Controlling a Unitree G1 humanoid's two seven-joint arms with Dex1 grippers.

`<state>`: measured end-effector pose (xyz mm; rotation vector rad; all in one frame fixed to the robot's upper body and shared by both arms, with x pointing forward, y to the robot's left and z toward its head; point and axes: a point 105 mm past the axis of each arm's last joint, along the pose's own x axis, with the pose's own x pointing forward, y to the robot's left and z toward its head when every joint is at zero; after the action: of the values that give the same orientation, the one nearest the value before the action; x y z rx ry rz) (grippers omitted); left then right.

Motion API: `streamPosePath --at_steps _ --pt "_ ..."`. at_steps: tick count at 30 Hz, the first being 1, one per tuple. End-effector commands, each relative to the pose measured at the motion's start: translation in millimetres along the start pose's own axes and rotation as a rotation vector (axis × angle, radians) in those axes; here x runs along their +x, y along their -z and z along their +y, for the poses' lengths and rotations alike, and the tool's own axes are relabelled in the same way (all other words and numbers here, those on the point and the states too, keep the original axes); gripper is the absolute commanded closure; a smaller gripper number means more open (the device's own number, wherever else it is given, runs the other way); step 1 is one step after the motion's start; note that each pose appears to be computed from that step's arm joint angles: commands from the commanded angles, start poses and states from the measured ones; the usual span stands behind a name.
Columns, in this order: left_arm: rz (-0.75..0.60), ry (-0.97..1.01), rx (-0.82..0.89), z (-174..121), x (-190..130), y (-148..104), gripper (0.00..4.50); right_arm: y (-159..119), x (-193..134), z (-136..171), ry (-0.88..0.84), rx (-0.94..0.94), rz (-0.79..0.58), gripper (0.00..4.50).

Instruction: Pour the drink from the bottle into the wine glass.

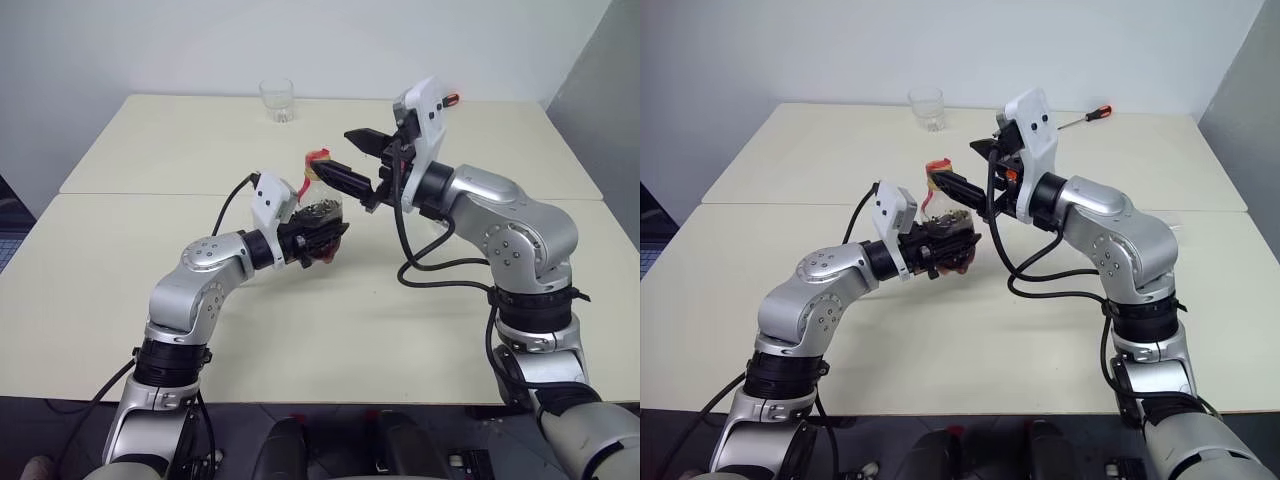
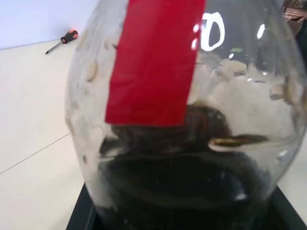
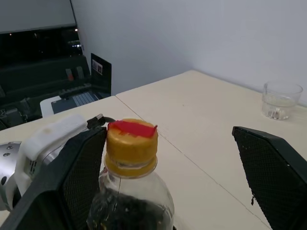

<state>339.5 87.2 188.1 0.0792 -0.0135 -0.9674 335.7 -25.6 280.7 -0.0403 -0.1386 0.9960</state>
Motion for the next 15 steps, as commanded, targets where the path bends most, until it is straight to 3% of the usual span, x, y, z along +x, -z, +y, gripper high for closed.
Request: streamPosePath --at_steps 1,15 --pt "-0.069 0.011 0.065 -2 0 -23 2.5 -8 -11 -3 0.021 -0.025 -0.023 0.04" --pt "-0.066 0.02 0.067 -3 -1 -22 2.5 -6 -23 -16 0.075 -0.023 -0.001 0.04"
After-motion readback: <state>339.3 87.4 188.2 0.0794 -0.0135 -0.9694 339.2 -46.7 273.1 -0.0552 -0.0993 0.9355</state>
